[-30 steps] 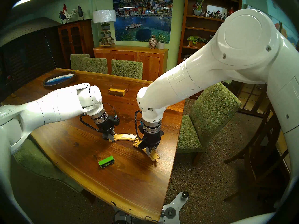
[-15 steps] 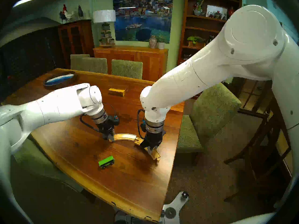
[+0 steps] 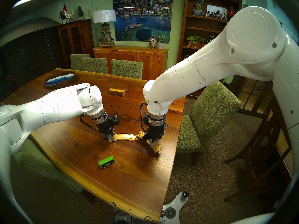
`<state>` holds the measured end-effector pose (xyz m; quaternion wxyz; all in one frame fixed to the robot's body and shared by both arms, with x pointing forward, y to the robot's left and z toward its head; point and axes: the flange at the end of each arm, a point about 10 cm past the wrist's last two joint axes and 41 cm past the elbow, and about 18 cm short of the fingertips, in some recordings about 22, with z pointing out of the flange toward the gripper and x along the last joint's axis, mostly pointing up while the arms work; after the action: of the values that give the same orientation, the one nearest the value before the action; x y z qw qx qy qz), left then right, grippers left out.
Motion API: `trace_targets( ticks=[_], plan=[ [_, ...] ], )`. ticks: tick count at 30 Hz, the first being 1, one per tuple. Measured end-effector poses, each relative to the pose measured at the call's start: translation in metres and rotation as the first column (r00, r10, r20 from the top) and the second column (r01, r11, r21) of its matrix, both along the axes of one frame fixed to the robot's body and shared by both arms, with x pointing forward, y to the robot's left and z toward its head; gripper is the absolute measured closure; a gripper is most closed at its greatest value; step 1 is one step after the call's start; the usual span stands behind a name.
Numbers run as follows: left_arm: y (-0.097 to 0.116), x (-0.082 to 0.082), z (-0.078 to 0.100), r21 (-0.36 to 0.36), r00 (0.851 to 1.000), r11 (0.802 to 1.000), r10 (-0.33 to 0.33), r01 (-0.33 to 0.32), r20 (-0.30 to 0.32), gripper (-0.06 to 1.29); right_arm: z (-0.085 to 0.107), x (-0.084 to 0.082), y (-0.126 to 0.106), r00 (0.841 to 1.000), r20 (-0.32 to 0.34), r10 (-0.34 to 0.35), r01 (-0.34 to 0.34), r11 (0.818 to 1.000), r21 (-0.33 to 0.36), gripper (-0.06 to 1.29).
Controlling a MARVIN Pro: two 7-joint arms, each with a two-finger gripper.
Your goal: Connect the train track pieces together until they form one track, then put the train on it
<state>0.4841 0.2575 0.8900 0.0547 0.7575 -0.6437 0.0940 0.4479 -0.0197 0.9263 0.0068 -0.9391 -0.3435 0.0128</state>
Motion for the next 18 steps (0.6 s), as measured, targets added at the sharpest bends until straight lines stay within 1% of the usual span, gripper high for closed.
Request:
trace_targets(
  ticks=[5,18],
  plan=[
    [0.0,0.0,0.0,0.0,1.0,1.0,0.0,0.0,0.0,1.02,-0.003,0.006,0.001,1.0,-0.015,0.008,-0.007,1.0,0.008,1.05],
    [0.0,0.0,0.0,0.0,1.0,1.0,0.0,0.0,0.0,1.02,-0.013,0.011,0.002,0.998,-0.056,0.028,-0.027,0.999,0.017,1.05]
  ],
)
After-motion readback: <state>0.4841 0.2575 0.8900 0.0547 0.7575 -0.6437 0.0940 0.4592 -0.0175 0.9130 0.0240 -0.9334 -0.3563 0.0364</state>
